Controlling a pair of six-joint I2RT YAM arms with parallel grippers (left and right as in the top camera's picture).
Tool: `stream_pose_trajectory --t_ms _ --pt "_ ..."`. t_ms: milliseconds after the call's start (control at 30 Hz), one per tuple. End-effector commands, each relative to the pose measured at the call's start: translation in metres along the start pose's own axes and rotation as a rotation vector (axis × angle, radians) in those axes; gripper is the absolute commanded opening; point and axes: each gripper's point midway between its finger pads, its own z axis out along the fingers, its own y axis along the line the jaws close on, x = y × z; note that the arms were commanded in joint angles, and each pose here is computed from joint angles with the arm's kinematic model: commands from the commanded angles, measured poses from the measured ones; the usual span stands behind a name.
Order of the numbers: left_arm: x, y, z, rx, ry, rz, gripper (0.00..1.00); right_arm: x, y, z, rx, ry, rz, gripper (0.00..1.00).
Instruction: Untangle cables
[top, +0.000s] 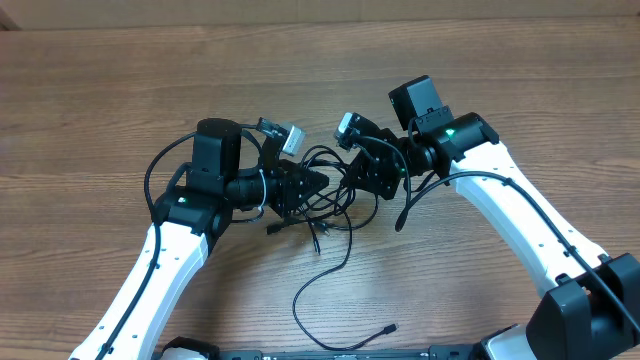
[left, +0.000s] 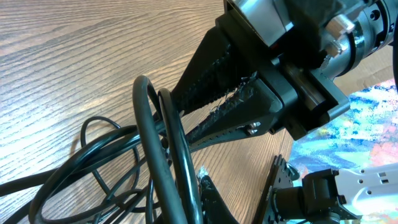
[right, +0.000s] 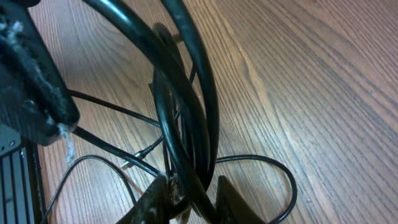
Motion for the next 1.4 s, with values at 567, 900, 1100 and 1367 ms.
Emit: stream_pose_trajectory --t_ms 567,900,1100,1367 --pt "-0.001 -0.006 -0.002 0.020 0.001 0.026 0.04 0.012 -0.039 -0.029 0.070 -0.053 0.105 0.51" --pt "-0.004 -0.007 -0.002 0.025 -0.010 0.011 0.04 0.005 -0.025 -0.023 0.026 -0.063 0.077 0.59" --pt "-0.008 -0.011 -0.002 0.045 -0.022 -0.006 0.04 0.002 -0.027 -0.022 0.032 -0.073 0.069 0.61" --pt "-0.007 -0.015 -0.002 0.068 -0.017 -0.004 0.04 -0.008 -0.023 -0.022 0.008 -0.115 0.065 0.56"
